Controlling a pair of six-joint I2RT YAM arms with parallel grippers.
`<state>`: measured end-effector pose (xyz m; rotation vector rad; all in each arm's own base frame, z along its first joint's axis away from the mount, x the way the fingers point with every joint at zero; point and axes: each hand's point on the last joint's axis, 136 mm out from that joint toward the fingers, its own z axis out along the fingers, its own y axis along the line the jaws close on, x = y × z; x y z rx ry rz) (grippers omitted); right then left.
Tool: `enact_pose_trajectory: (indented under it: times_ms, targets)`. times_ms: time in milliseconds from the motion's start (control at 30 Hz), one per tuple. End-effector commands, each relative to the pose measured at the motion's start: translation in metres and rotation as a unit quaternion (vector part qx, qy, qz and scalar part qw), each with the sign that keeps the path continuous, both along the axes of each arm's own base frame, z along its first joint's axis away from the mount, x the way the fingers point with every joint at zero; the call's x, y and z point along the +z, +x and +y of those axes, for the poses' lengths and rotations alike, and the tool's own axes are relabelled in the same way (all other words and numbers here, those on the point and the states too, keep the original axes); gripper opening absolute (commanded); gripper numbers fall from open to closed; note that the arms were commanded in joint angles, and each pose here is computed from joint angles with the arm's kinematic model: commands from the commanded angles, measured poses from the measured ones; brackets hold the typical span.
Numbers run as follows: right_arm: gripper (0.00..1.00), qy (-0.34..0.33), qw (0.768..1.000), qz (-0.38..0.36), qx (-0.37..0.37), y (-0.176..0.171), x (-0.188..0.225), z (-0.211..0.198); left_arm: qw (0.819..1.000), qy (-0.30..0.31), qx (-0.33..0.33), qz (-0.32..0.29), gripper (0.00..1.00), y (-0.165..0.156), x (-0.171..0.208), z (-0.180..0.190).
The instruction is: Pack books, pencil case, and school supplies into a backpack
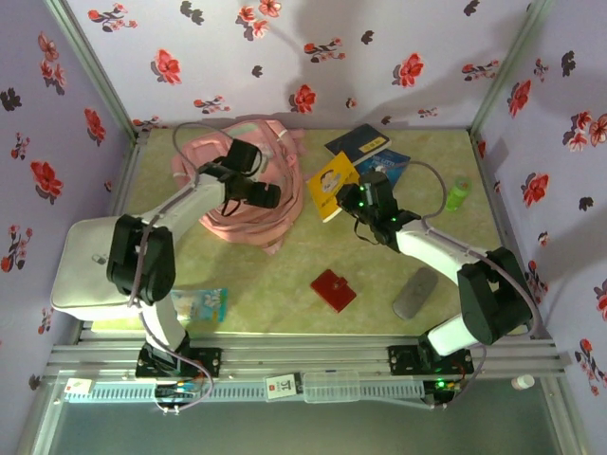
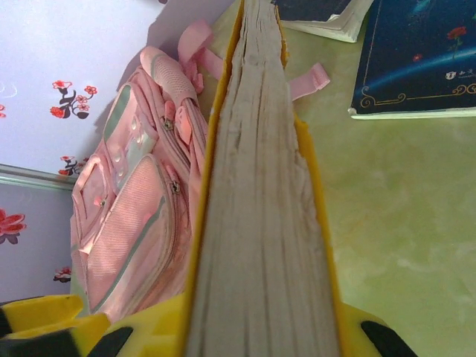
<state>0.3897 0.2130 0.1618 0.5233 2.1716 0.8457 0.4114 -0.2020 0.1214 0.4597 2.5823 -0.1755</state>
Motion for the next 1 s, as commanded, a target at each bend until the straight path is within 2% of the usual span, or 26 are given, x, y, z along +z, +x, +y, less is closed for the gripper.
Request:
enact_pose_trajectory:
  times_ms: [0,267,400,733,967]
  targets:
    - [0.04,0.012,0.998,-0.053,-0.007,0.008,0.031,-0.004,0.992,0.105,-0.068,-0.004,0.90,0.002,-0.010,0.006]
    - [0.05,0.022,0.999,-0.045,-0.006,0.005,0.022,-0.004,0.965,0.234,-0.118,0.008,0.69,0.010,-0.030,0.001]
    - [0.05,0.027,0.999,-0.042,-0.006,0.004,0.020,-0.003,0.961,0.254,-0.107,0.003,0.61,0.017,-0.032,0.003]
    - [0.06,0.028,0.999,-0.035,-0.005,0.002,0.018,-0.003,0.955,0.271,-0.118,0.019,0.54,0.017,-0.037,0.013]
    - [0.06,0.036,0.999,-0.032,-0.002,0.002,0.017,0.000,0.943,0.281,-0.163,0.071,0.54,0.002,-0.055,0.014]
